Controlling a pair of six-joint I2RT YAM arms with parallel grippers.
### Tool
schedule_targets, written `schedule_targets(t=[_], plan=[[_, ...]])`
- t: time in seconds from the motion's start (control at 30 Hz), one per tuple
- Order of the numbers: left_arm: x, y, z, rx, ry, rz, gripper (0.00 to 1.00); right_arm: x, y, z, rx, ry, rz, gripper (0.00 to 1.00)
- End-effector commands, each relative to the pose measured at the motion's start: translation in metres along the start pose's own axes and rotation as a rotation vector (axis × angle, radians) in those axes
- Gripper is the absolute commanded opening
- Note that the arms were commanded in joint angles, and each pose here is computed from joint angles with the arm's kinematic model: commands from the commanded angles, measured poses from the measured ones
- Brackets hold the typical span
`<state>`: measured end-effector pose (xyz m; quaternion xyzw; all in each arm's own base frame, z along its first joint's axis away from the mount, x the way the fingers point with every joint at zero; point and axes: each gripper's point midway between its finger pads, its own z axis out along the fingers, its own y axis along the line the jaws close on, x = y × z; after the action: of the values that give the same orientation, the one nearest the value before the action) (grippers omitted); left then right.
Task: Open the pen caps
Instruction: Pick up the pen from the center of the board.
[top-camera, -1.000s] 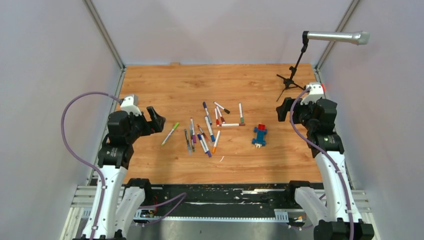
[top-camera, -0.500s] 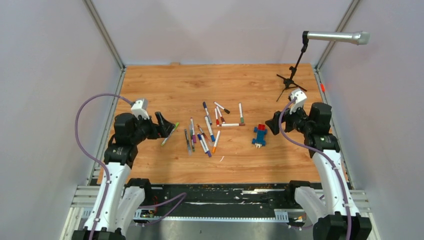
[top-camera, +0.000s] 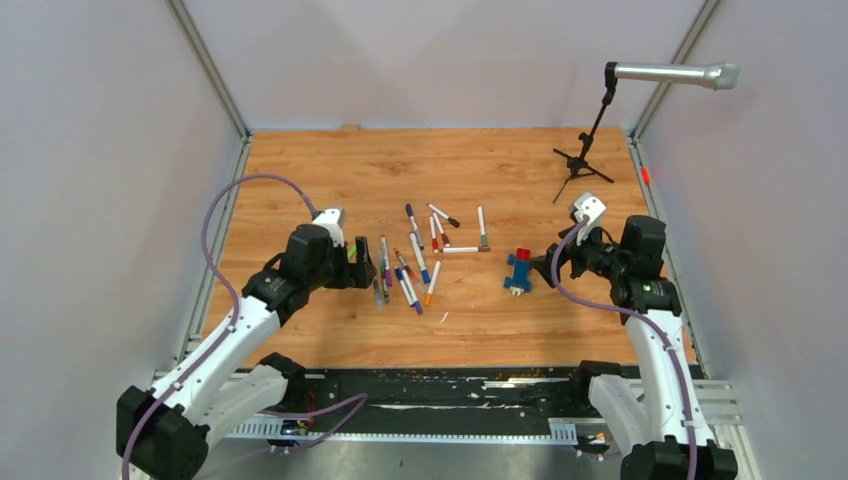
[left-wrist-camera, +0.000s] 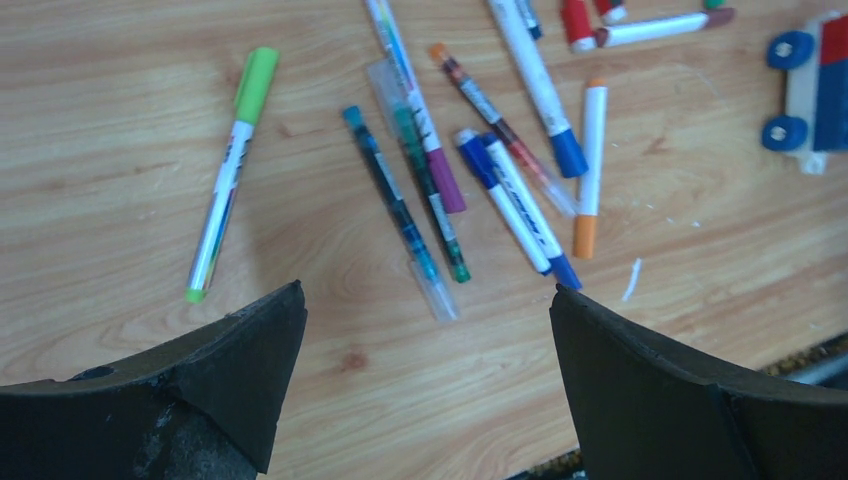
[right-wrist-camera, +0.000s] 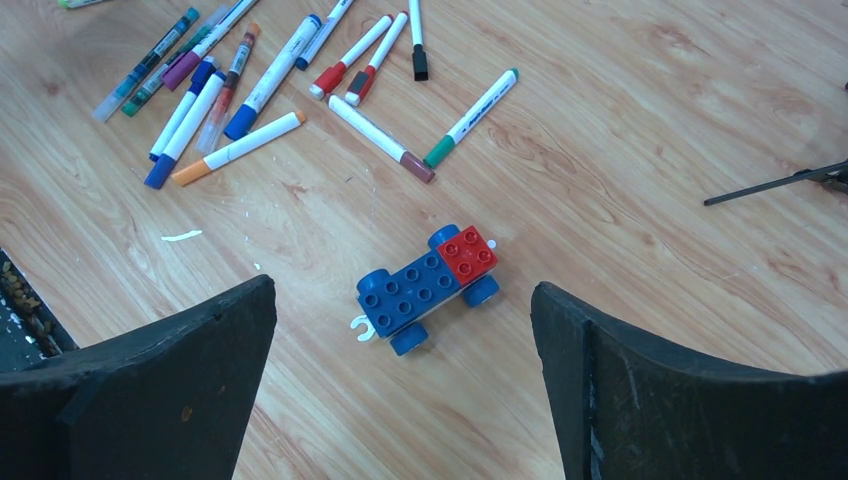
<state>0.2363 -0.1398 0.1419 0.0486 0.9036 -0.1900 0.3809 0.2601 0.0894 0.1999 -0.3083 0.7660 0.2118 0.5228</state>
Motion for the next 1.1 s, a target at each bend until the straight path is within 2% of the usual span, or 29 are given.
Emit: schedule_targets(t=[0.0, 0.13, 0.3, 0.5, 0.77, 1.07], plan=[[0.004, 0.023, 0.018, -0.129, -0.091, -0.139, 1.0, -0.004, 0.0, 0.001, -0.011, -0.032, -0.051, 1.0], [0.012, 0.026, 0.033, -0.159, -0.089, -0.204, 1.0, -0.002, -0.001, 0.002, -0.01, -0.026, -0.036, 1.0], [0.01, 0.028, 0.044, -0.239, -0.06, -0.159, 1.0, -0.001, 0.002, 0.003, -0.024, -0.023, -0.036, 0.99], [0.026, 0.033, 0.055, -0.296, 0.009, -0.179, 1.0, 0.008, 0.006, 0.006, -0.056, -0.013, -0.033, 0.94], [0.026, 0.032, 0.065, -0.297, -0.011, -0.234, 1.0, 0.011, 0.001, 0.007, -0.04, 0.0, -0.033, 0.95], [0.033, 0.035, 0.079, -0.367, 0.037, -0.194, 0.79, 0.011, 0.0, 0.006, -0.028, 0.002, -0.04, 0.95]])
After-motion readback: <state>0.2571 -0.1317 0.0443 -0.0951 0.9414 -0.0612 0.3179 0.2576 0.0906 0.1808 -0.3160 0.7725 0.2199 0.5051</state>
